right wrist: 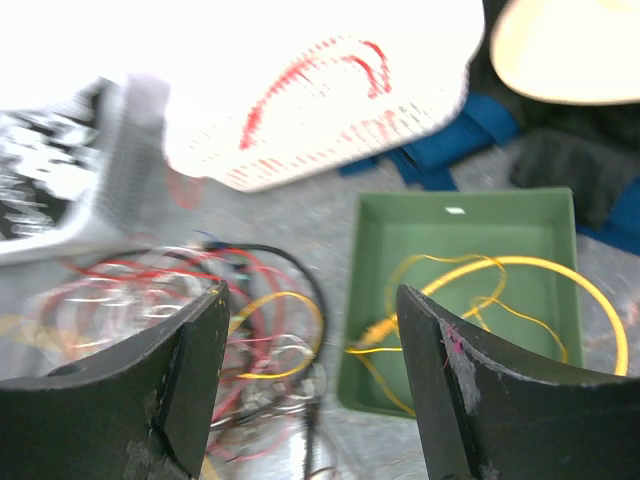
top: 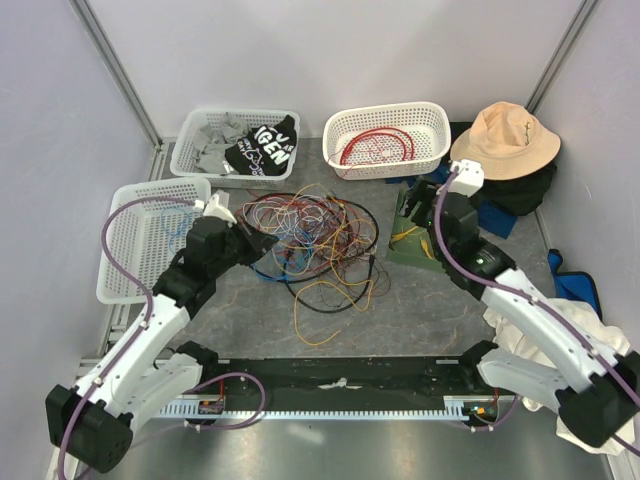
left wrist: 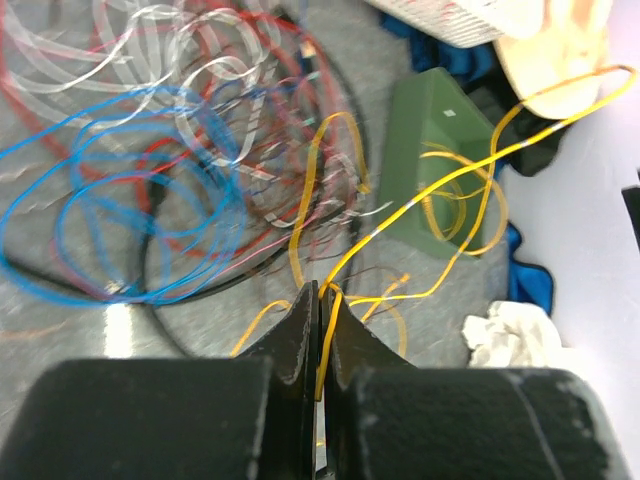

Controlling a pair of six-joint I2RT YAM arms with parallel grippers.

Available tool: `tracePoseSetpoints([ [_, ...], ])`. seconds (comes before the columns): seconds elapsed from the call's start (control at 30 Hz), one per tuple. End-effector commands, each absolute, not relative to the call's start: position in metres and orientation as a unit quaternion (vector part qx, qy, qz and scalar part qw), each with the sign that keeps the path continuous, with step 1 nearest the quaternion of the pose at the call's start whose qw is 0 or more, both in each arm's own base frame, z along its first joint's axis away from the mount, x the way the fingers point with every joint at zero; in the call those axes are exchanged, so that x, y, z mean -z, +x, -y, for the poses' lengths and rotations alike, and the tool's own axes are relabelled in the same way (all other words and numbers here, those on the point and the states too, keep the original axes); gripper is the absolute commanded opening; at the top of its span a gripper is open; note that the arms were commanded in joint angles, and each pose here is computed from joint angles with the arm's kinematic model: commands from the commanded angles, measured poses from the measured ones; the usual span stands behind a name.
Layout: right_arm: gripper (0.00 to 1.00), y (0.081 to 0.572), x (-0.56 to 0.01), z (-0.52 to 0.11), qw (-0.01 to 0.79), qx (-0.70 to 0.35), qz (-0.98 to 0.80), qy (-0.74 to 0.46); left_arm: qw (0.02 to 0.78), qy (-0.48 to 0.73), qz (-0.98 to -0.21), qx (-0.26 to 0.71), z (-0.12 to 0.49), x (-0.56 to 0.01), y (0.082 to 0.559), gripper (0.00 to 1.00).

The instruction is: Untangle the cables

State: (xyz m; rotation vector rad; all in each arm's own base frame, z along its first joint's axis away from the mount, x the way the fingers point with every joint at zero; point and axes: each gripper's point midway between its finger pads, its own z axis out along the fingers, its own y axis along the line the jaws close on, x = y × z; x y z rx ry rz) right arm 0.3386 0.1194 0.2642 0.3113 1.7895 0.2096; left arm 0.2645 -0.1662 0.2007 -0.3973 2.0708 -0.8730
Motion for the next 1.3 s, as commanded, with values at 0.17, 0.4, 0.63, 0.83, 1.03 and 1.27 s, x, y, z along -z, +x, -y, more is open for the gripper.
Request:
tracePoseSetpoints([
  [0.17,0.73,0.283,-0.338,-0.110,0.659,-0.173,-0.722,0.120,0.488,-0.035,-0.770,0.410,0.254,-0.327,0.303,0.02],
  [0.4,0.73,0.238,-0.361,-0.095,0.680,-0.225,-0.690,0.102,0.522,0.040,-0.729,0.441,0.339,-0.404,0.339,0.02],
  [0.63,0.73,0.209,-0.371,-0.077,0.688,-0.234,-0.680,0.100,0.499,0.110,-0.759,0.405,0.433,-0.347,0.377,0.02],
  [0.83,0.73,0.188,-0.400,-0.055,0.714,-0.228,-0.654,0.103,0.485,0.110,-0.803,0.329,0.469,-0.257,0.410,0.02],
  [1.03,0.74,0.185,-0.404,-0.049,0.720,-0.216,-0.651,0.102,0.482,0.117,-0.822,0.279,0.488,-0.201,0.423,0.02],
  [1.27,0.75,0.191,-0.395,-0.048,0.716,-0.198,-0.661,0.103,0.474,0.133,-0.837,0.240,0.495,-0.165,0.422,0.02],
])
